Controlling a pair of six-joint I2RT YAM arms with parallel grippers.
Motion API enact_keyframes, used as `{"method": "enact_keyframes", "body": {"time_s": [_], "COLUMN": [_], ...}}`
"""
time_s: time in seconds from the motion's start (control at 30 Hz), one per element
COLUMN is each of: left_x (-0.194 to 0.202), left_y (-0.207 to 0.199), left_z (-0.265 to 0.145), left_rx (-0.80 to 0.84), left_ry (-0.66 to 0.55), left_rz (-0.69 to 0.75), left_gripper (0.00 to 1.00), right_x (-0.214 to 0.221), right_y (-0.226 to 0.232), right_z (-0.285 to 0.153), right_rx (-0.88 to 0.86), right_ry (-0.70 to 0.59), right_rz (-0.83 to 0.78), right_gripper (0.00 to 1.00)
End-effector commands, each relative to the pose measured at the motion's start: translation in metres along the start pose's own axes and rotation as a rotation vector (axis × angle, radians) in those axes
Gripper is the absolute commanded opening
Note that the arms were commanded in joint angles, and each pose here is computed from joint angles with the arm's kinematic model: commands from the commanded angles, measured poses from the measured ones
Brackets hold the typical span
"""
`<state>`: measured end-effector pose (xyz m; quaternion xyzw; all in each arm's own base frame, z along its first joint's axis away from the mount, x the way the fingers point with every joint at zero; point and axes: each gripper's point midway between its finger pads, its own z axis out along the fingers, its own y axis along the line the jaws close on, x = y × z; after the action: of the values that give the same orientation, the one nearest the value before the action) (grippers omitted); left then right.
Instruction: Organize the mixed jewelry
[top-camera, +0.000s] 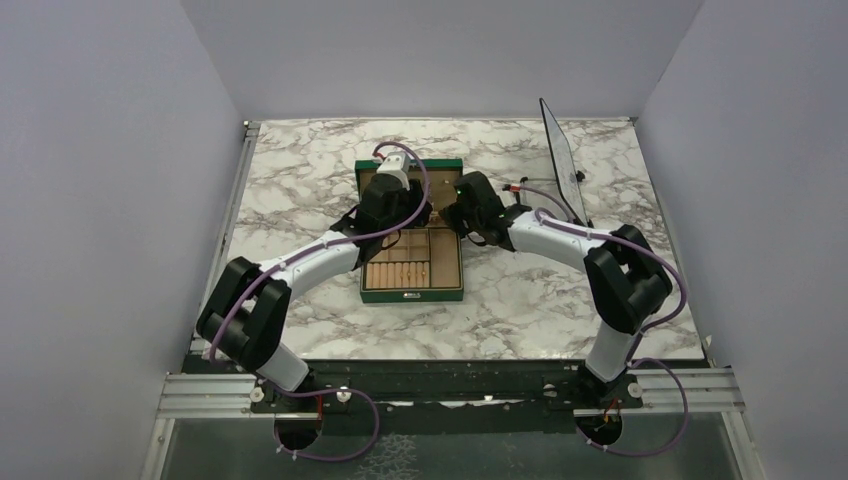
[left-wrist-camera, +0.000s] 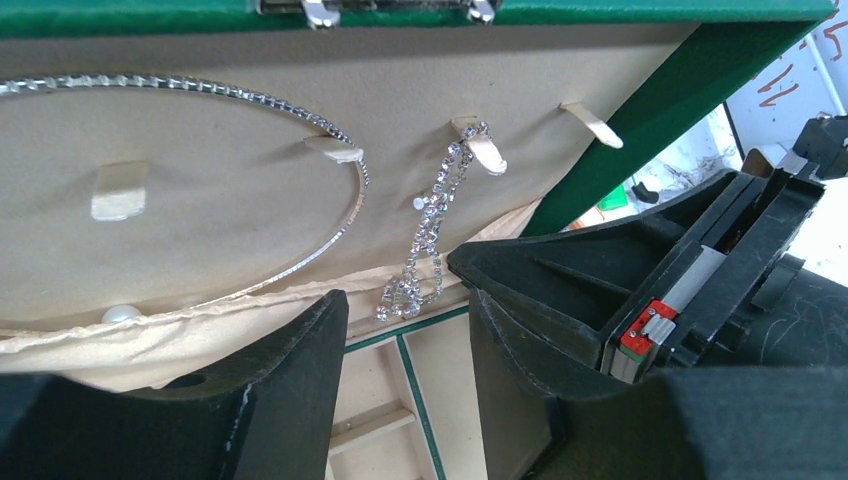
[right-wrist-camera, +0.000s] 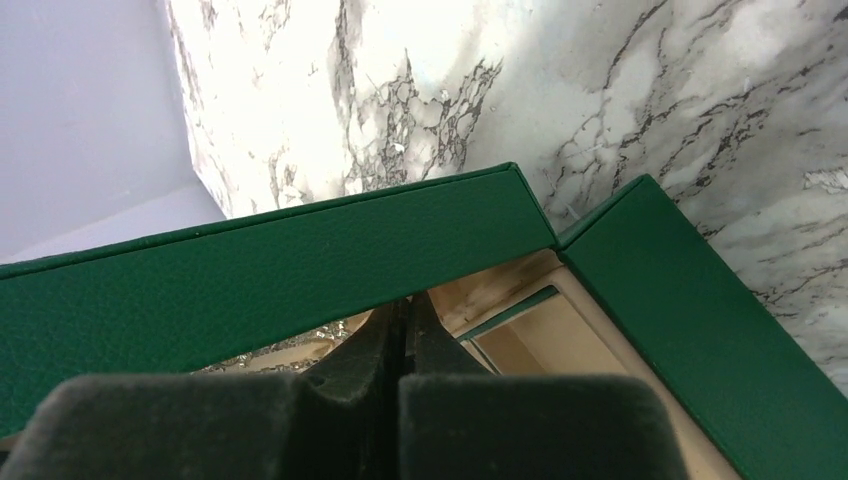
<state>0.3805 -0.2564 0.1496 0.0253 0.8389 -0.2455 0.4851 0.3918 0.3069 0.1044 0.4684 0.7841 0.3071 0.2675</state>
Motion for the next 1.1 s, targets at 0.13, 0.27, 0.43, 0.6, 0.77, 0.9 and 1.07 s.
{"method": "enact_keyframes", "body": {"time_s": [0.13,0.27,0.43,0.6,0.77,0.9,1.07], "left_x": [-0.01,-0.005,-0.006,-0.01,-0.011,-0.007,-0.011], "left_y": [-0.016,-0.015,-0.017,-0.019,-0.015,-0.012,-0.016], "left_z": [0.008,0.012,0.017,0.021,0.027,0.03,0.028], "left_rx": [0.061,0.06,0.065,0.065,0.033,0.007,0.014], "left_ry": [-0.019,-0.006,-0.001,-0.005,0.012,0.032,0.026], "left_rz": [0.009,0.02,0.03,0.04,0.052,0.058,0.063], "left_gripper": [0.45,0.41,0.34,0.28,0.26,0.24,0.09], "right_x": [0.013,0.017,0.018,0.02,0.018,0.017,0.017], "right_y": [-0.009,-0.012,-0.017,-0.02,-0.023,-0.025,-0.026], "right_z": [-0.007,-0.007,-0.009,-0.008,-0.009,-0.009,-0.009], "right_rx": [-0.042,-0.055,-0.06,-0.057,-0.053,-0.052,-0.052], "right_ry": [0.101,0.124,0.133,0.148,0.147,0.148,0.149], "right_rz": [-0.139,-0.171,-0.19,-0.202,-0.203,-0.199,-0.2], "right_gripper": [0.01,0.01,0.01,0.01,0.01,0.01,0.01]}}
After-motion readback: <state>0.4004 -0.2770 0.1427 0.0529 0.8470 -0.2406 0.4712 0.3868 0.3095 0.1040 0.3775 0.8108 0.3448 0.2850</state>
